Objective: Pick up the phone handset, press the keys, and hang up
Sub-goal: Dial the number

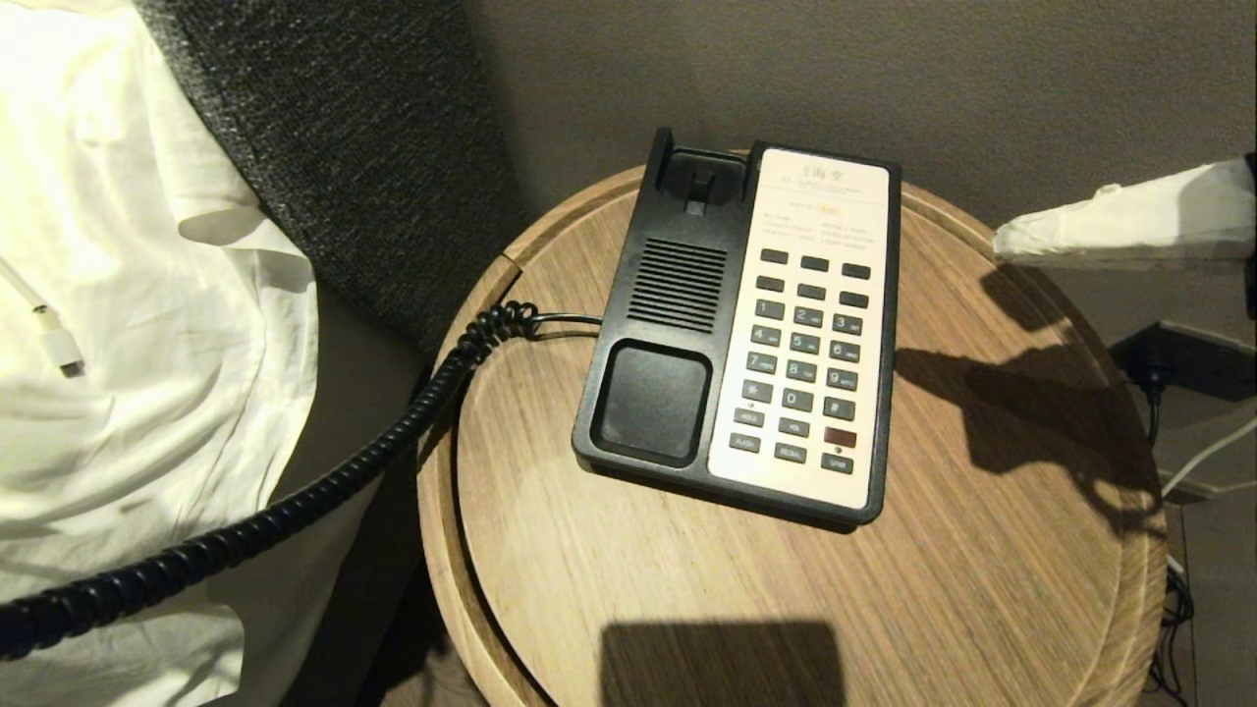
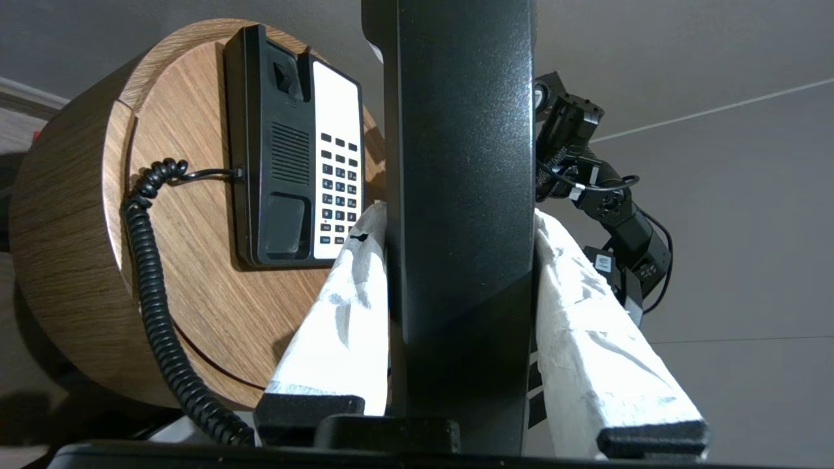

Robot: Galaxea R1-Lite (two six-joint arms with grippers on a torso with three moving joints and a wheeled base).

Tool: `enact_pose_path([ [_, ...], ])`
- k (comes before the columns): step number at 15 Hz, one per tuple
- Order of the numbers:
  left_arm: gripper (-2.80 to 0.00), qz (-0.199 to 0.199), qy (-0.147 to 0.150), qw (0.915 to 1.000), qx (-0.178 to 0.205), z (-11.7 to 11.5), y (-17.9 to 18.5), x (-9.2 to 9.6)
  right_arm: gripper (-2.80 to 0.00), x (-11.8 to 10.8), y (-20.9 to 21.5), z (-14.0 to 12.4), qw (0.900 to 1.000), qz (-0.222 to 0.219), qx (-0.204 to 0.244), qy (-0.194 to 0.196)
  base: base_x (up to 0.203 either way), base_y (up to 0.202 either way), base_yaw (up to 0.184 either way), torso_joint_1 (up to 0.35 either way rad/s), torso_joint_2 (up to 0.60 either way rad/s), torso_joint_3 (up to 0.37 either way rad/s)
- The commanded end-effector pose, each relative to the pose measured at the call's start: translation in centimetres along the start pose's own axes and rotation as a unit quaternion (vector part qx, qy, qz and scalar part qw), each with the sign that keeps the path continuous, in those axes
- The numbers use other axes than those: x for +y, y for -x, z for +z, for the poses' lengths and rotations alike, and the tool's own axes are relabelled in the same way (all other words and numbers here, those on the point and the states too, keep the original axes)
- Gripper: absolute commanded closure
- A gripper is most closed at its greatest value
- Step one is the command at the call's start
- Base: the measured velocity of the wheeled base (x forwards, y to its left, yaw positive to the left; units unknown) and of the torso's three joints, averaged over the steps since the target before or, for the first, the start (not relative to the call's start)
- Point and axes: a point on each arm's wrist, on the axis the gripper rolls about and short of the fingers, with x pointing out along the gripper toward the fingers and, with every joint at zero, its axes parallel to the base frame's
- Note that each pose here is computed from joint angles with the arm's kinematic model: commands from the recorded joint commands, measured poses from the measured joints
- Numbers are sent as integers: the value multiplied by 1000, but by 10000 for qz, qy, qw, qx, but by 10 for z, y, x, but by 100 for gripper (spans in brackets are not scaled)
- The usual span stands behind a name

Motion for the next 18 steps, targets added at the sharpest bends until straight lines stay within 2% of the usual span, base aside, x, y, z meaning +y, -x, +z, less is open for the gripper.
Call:
enact_pose_path([
  [1,0,33,-9,10000,8,-1,0,1,0,4,-12,-2,9999,-40,131,45,0,0,0,0,0,0],
  [2,0,37,-17,10000,14,-2,0,1,0,3,-17,-3,9998,-164,117,58,0,0,0,0,0,0],
  [8,0,39,-23,10000,19,-2,0,1,0,9,-27,-7,9994,-93,330,95,0,0,0,0,0,0],
  [12,0,41,-29,10000,24,-3,1,3,0,5,-36,-9,9984,-357,419,84,0,0,0,0,0,0],
  [18,0,27,5,10000,-4,-1,3,5,0,10,-53,-14,9975,-276,633,125,0,0,0,0,0,0],
])
